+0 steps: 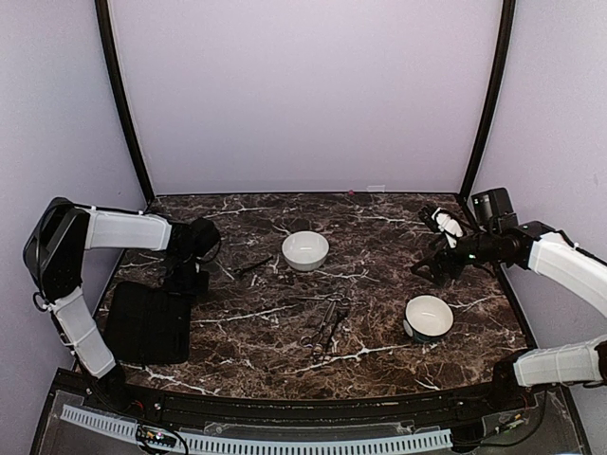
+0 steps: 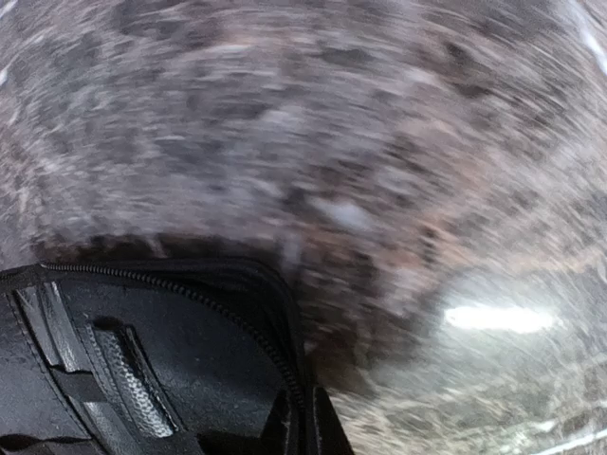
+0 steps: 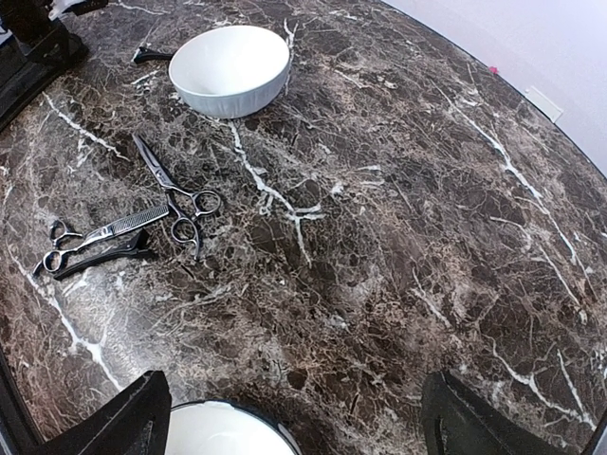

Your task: Sort the hair-cutting tools

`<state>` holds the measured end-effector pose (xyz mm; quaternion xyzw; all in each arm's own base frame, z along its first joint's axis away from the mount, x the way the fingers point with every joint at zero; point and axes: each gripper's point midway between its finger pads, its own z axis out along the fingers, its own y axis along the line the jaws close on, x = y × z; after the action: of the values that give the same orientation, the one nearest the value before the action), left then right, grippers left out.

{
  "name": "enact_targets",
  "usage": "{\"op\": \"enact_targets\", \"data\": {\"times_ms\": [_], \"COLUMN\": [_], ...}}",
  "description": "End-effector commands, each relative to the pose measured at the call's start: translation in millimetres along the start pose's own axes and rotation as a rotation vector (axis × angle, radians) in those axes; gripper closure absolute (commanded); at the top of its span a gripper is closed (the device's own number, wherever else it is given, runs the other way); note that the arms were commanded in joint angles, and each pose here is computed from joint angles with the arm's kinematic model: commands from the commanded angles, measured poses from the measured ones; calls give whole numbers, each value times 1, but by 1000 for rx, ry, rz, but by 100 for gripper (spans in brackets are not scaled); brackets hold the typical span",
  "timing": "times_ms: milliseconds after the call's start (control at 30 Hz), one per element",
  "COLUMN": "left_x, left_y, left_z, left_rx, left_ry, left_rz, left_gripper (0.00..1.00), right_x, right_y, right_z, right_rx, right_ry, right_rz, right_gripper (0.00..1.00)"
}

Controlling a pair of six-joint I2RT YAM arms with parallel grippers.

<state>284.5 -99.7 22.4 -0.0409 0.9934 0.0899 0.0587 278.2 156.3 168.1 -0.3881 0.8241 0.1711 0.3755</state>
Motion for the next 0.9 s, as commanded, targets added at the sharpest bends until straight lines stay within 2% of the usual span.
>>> {"op": "enact_targets", "data": {"times_ms": [0, 100, 267, 567, 700, 867], "left_x": [10, 45, 117, 182, 193, 184], "left_y": [-55, -108, -161, -177, -182, -192], "left_z": [-35, -59, -74, -60, -56, -58], "left_rx": [165, 303, 412, 361, 329, 309], "left_ry": [-80, -91, -72, 4, -59, -143], "left_rz": [187, 415, 763, 1134, 1321, 1399], "left_gripper": [100, 100, 100, 100, 100, 100], "right_x": [-13, -14, -15, -21, -16, -12], "right_y": [0, 2, 0, 6, 18, 28], "right_z": [-5, -4, 4, 12, 13, 17], "right_rx": [-10, -27, -49, -117, -164, -203], "right_ry": [-5, 1, 31, 46, 63, 94], "right_rz": [-40, -55, -43, -53, -98, -145], "right_gripper": [8, 9, 10, 16, 19, 21]}}
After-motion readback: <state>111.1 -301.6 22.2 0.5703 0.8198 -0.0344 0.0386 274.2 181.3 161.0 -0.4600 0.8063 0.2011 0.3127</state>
